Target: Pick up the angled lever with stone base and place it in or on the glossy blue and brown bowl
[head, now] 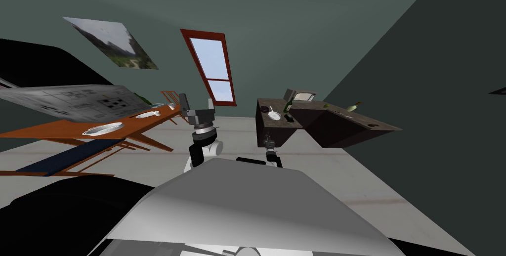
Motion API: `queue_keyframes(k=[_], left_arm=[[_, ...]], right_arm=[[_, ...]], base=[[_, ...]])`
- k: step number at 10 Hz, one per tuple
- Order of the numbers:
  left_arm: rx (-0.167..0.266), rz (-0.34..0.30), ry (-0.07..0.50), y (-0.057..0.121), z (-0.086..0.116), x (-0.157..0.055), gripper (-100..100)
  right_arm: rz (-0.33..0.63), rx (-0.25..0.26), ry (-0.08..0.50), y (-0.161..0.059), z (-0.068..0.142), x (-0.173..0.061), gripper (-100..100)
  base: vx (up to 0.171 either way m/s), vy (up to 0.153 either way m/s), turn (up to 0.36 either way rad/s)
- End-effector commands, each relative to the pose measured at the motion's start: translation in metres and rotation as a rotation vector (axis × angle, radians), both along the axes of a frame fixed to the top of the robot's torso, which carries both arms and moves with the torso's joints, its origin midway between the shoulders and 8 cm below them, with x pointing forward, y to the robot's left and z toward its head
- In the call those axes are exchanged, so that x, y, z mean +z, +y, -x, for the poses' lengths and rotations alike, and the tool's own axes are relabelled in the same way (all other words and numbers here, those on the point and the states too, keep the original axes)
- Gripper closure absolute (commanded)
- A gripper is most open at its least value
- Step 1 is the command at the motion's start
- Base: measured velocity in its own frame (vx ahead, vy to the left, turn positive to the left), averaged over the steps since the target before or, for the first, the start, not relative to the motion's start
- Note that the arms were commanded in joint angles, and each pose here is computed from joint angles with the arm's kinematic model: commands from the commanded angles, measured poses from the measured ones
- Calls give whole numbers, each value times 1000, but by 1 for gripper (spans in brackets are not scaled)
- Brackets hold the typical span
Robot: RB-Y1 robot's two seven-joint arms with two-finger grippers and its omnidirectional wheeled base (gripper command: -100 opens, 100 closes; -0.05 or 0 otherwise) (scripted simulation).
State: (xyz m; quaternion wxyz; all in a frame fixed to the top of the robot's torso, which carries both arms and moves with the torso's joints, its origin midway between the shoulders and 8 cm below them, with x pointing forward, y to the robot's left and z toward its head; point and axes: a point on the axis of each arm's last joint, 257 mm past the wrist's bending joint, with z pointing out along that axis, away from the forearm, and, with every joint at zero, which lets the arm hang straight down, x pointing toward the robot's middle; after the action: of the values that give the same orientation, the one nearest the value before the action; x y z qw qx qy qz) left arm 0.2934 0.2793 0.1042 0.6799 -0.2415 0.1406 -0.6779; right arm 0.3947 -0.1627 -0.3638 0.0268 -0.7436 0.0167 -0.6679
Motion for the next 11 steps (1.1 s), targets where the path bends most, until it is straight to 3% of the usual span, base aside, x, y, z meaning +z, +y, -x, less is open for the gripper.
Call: queue_keyframes(k=[1,6,8,11], left_arm=[[0,0,0,0,0,0,0],[0,0,0,0,0,0,0],[0,0,0,0,0,0,0],[0,0,0,0,0,0,0]], right_arm=[[-23,-39,23,-18,12,-9,100],[-77,-160,62,-88,45,-17,100],[-91,-204,55,-118,55,-10,100],[-99,-255,21,-164,66,11,100]], base=[[-97,197,106],[30,174,92],[130,166,92],[245,124,89]])
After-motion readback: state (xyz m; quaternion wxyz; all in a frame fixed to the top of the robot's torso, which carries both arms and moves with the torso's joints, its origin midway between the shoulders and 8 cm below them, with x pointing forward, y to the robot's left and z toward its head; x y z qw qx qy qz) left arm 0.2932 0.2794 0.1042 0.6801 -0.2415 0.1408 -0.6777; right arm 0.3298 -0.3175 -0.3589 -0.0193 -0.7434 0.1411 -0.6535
